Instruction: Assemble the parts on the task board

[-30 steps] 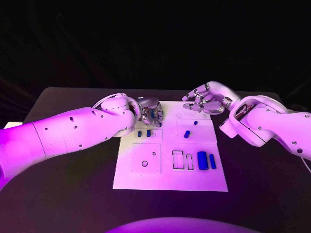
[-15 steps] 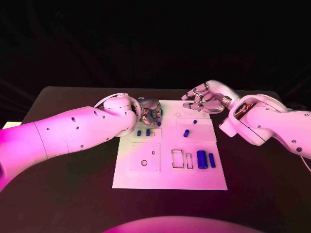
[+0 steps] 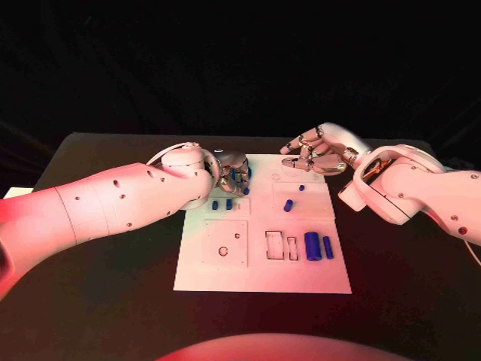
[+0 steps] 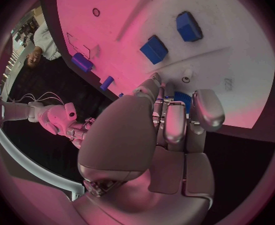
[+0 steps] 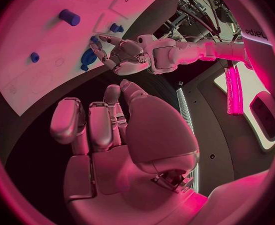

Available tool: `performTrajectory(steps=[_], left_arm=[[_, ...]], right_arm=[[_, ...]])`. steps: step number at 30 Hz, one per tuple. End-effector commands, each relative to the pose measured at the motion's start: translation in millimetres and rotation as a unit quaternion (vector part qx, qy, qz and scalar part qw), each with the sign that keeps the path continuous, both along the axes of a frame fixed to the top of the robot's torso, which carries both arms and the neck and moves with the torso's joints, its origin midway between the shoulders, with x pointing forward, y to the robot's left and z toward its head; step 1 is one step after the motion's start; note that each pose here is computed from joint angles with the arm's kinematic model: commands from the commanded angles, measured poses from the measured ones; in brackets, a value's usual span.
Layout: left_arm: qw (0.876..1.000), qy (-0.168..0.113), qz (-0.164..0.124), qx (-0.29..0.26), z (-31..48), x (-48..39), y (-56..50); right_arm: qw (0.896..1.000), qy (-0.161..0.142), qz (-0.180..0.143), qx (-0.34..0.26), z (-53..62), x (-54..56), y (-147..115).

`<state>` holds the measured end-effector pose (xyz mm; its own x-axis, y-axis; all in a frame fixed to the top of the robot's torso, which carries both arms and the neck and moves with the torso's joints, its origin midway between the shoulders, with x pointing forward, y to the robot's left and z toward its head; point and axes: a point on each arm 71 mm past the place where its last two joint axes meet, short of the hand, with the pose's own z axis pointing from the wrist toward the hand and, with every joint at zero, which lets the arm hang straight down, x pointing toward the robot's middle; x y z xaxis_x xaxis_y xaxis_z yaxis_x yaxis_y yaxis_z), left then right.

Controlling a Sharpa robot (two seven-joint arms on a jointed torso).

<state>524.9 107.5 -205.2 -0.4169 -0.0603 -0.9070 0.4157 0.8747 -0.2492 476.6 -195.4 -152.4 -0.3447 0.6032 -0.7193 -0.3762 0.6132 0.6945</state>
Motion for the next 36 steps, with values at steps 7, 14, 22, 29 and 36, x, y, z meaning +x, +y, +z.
performTrajectory(steps=[7,14,22,29,36], left_arm=[[1.000,0.000,-0.008,-0.008,-0.4,-1.1,-7.1],[1.000,0.003,-0.011,-0.009,-0.7,-1.9,-9.5],[1.000,0.007,-0.013,-0.006,-1.5,-2.3,-11.6],[1.000,0.013,-0.011,-0.002,-2.9,-0.6,-10.4],[1.000,0.019,-0.009,0.003,-4.7,1.4,-7.0]], right_arm=[[1.000,0.000,0.010,0.000,-0.1,-1.3,2.8],[1.000,0.000,0.010,0.000,0.0,-1.6,2.9],[1.000,0.001,0.010,-0.001,0.0,-1.8,2.9],[1.000,0.001,0.010,-0.001,0.0,-1.9,3.3],[1.000,0.000,0.011,-0.002,0.1,-2.1,4.7]])
